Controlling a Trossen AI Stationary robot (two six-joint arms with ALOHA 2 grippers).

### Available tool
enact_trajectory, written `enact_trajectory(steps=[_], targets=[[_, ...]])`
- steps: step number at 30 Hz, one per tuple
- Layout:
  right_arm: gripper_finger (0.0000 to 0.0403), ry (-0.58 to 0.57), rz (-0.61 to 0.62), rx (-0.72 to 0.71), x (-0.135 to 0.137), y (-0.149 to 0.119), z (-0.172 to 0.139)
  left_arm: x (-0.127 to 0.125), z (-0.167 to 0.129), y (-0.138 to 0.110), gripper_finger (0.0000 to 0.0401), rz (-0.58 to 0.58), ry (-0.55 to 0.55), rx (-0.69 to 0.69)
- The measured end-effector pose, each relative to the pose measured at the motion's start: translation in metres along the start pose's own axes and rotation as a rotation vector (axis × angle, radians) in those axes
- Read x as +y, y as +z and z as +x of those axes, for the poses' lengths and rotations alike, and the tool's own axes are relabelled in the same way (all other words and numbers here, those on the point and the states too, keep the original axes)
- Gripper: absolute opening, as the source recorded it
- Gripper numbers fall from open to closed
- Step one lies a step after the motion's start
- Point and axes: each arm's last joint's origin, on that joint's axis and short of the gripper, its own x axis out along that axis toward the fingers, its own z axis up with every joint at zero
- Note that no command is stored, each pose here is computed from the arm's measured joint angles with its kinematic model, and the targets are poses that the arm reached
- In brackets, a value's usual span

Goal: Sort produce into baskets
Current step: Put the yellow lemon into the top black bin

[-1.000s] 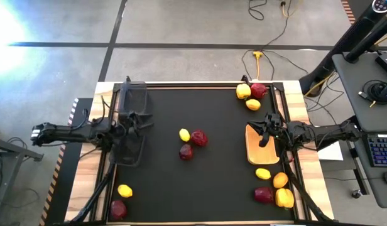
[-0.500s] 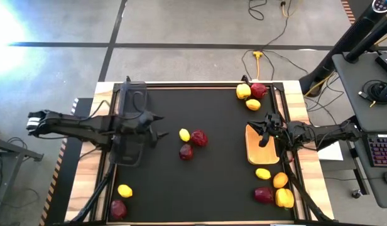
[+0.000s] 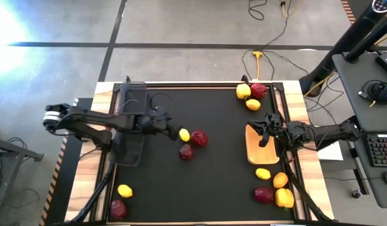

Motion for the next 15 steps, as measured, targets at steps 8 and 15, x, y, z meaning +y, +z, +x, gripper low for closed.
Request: enact_trajectory(steps=[8, 15], targets=[[0.0013, 0.000, 0.000, 0.000, 0.000, 0.000, 0.000, -0.008, 0.048, 0.000, 0.0378, -0.285, 0.197, 0.085], [0.0013, 0.000, 0.000, 0.001, 0.000, 0.000, 0.000, -0.027, 0.088, -0.010, 0.0378, -0.406, 0.349, 0.260]])
